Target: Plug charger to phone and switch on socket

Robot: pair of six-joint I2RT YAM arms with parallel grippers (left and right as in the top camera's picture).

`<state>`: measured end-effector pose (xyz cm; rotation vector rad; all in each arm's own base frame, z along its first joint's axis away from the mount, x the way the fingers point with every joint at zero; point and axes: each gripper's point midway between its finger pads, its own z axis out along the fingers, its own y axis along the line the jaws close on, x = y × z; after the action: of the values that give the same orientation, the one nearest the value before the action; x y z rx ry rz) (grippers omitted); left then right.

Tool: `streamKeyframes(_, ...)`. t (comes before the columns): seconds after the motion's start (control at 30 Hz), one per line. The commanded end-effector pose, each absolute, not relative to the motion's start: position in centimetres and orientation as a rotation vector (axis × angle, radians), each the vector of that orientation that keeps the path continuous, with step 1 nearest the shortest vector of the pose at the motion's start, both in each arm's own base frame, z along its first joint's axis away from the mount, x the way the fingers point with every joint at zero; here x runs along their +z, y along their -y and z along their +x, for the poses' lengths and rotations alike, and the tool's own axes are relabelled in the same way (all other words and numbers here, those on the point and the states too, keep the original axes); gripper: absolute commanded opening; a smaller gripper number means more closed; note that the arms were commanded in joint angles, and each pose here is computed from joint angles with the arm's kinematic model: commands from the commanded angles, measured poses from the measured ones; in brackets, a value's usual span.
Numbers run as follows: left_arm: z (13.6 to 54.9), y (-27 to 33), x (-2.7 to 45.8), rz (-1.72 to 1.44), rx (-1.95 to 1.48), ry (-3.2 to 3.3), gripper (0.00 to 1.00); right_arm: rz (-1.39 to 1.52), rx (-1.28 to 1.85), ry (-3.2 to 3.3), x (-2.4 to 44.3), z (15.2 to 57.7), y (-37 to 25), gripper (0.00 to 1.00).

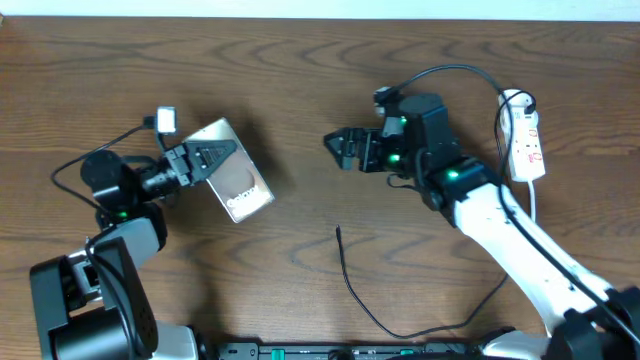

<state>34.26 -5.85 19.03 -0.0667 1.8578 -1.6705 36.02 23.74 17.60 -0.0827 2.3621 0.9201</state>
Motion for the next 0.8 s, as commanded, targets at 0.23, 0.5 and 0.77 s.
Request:
streamKeyframes(0.23,35.5,-0.5,19.7,-0.287,-1.540,-1.774,0.07,-0.092,0.622,-2.729,11.1,30.7,-19.8,0.99)
streamKeyframes(0.5,35.5,-1.4,19.6,-0.318,-1.527,-1.765,0.07,-0.215,0.554,-2.947,6.8,25.9,-22.2,0.99)
streamKeyframes(0.77,35.6,-1.6,19.6,-0.329,-1.517,-1.759,0.08,-0.121,0.419,-3.058,3.3,23.3,-24.3,0.99)
